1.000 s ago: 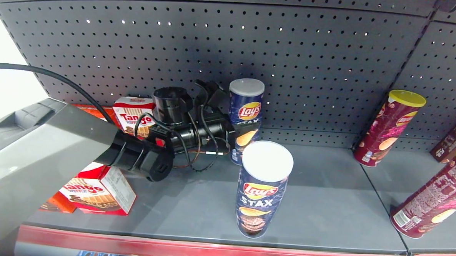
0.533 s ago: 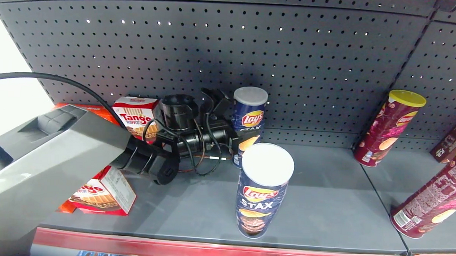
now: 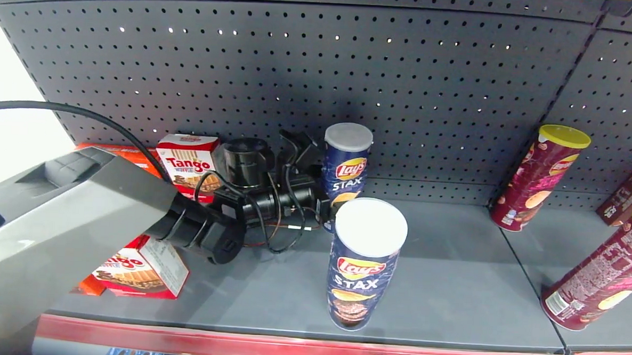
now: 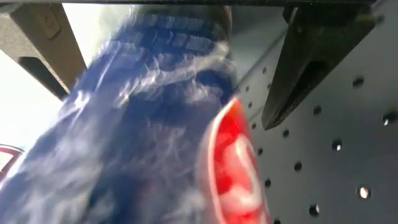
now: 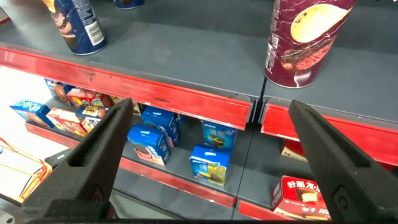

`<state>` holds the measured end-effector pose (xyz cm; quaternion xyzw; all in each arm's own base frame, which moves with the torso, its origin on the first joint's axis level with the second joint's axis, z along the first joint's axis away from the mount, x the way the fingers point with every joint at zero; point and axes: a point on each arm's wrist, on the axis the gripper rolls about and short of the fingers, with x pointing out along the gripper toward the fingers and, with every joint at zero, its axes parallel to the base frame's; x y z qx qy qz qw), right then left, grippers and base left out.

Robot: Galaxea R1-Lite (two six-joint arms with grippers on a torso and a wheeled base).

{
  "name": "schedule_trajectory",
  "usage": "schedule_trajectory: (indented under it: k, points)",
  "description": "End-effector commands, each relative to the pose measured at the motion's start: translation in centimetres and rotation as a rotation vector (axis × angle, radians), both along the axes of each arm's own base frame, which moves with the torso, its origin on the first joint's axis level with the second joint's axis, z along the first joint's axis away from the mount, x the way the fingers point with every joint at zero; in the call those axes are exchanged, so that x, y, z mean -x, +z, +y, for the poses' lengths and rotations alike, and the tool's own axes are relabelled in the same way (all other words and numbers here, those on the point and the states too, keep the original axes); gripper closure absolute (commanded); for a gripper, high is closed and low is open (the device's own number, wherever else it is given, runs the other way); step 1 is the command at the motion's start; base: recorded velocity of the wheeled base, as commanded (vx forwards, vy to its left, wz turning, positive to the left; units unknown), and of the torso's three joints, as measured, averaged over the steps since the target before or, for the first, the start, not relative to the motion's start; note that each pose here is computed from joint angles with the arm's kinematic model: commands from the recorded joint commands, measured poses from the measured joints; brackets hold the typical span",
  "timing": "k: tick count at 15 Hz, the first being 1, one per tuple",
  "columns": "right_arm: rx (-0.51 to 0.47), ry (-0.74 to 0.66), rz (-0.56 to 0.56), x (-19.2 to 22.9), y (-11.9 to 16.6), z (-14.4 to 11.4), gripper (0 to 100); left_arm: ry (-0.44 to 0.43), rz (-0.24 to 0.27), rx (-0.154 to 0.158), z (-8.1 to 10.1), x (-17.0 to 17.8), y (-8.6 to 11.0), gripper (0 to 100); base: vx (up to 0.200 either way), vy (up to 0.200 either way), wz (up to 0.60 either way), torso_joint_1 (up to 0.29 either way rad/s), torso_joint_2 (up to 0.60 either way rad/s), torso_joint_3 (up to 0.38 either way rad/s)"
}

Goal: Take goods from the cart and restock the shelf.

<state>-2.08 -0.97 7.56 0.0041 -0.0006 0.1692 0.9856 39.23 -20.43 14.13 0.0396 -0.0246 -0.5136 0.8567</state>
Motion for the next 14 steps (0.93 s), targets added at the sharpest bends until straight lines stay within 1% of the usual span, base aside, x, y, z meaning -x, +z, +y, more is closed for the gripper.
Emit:
schedule_trajectory:
  k: [1, 2, 3, 5, 6, 7, 9, 10, 12, 14]
  points:
    - [0.0, 0.001, 0.001, 0.0, 0.0, 0.0, 0, 0.005, -0.019, 0.004, 1.3, 2.3, 2.5, 0, 0.0, 0.0, 0.0, 0.0, 0.0, 0.0]
    - [0.0, 0.001, 0.001, 0.0, 0.0, 0.0, 0, 0.006, -0.009, -0.002, 1.7, 2.9, 2.9, 0, 0.0, 0.0, 0.0, 0.0, 0.0, 0.0]
    - [0.0, 0.001, 0.001, 0.0, 0.0, 0.0, 0, 0.009, -0.01, -0.013, 2.1, 3.6, 3.4, 0, 0.0, 0.0, 0.0, 0.0, 0.0, 0.0]
    - [0.0, 0.001, 0.001, 0.0, 0.0, 0.0, 0, 0.016, -0.002, -0.057, 2.6, 4.4, 3.7, 0, 0.0, 0.0, 0.0, 0.0, 0.0, 0.0]
    - [0.0, 0.001, 0.001, 0.0, 0.0, 0.0, 0, 0.075, 0.006, -0.106, 3.1, 4.9, 4.1, 0, 0.0, 0.0, 0.0, 0.0, 0.0, 0.0]
    - [0.0, 0.001, 0.001, 0.0, 0.0, 0.0, 0, 0.13, 0.017, -0.138, 3.3, 5.1, 4.3, 0, 0.0, 0.0, 0.0, 0.0, 0.0, 0.0]
    - [0.0, 0.001, 0.001, 0.0, 0.0, 0.0, 0, 0.15, 0.032, -0.157, 3.7, 5.7, 4.9, 0, 0.0, 0.0, 0.0, 0.0, 0.0, 0.0]
    - [0.0, 0.002, 0.001, 0.0, 0.0, 0.0, 0, 0.156, 0.029, -0.158, 3.9, 5.8, 5.2, 0, 0.0, 0.0, 0.0, 0.0, 0.0, 0.0]
    - [0.0, 0.001, 0.001, 0.0, 0.0, 0.0, 0, 0.209, 0.001, -0.181, 4.2, 5.6, 5.3, 0, 0.0, 0.0, 0.0, 0.0, 0.0, 0.0]
    - [0.0, 0.001, 0.001, 0.0, 0.0, 0.0, 0, 0.266, -0.002, -0.199, 4.3, 5.5, 5.1, 0, 0.0, 0.0, 0.0, 0.0, 0.0, 0.0]
